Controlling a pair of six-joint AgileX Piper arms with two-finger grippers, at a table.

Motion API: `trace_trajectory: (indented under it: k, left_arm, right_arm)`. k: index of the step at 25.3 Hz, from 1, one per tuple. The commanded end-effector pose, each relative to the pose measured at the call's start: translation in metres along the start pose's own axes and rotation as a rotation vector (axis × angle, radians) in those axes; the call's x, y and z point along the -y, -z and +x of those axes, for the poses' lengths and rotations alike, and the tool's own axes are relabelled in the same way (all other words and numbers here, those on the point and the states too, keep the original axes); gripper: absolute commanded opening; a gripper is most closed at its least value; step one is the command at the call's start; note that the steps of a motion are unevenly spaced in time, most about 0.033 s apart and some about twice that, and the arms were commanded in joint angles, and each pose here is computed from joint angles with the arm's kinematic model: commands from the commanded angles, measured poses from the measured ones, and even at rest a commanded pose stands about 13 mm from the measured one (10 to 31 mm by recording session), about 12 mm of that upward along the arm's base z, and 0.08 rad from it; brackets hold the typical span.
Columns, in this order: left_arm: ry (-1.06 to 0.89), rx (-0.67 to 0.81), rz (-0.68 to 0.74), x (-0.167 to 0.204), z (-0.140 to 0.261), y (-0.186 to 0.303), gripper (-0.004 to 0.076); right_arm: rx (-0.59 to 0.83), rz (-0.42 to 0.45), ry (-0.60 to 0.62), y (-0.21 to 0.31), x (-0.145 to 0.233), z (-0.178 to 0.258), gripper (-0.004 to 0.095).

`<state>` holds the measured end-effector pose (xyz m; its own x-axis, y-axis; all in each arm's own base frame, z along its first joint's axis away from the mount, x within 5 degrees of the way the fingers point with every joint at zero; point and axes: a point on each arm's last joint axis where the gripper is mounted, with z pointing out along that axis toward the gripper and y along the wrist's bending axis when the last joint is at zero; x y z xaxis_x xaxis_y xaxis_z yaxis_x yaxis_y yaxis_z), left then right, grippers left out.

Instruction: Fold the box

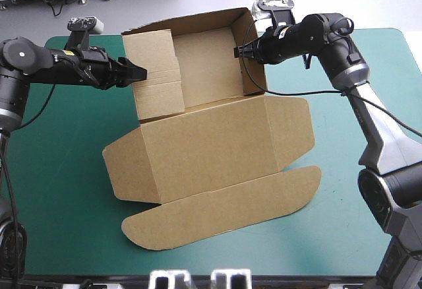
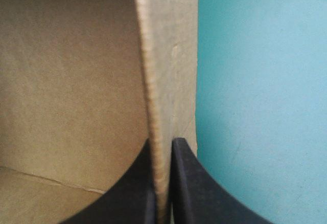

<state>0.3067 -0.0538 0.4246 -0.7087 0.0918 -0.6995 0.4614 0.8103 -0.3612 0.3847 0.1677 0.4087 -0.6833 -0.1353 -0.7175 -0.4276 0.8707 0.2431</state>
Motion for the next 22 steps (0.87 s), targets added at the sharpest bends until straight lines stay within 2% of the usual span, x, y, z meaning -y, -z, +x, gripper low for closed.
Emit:
trace_trajectory:
  k: [1, 5, 7, 9, 15, 22]
  left_arm:
    - [-0.013, 0.083, 0.032, 0.018, -0.009, 0.009, 0.04]
    - [0.005, 0.046, 0.011, 0.006, -0.009, -0.006, 0.0374]
    - [0.022, 0.022, 0.016, 0.0, -0.009, -0.015, 0.0324]
    - [0.035, 0.008, 0.023, -0.004, -0.008, -0.022, 0.0262]
    - [0.028, 0.074, 0.063, 0.002, -0.014, -0.018, -0.0009]
    - [0.03, 0.206, 0.098, 0.012, -0.025, -0.006, -0.001]
  right_arm:
    - [0.22, -0.169, -0.048, 0.065, -0.04, -0.023, 0.0]
    - [0.253, -0.181, -0.065, 0.095, -0.048, -0.022, 0.0]
    - [0.257, -0.188, -0.07, 0.109, -0.051, -0.02, 0.0]
    - [0.25, -0.194, -0.086, 0.118, -0.053, -0.018, 0.0]
    - [0.143, -0.16, -0.092, 0.113, -0.05, -0.008, 0.0]
    - [-0.056, -0.053, -0.09, 0.085, -0.043, 0.008, 0.0]
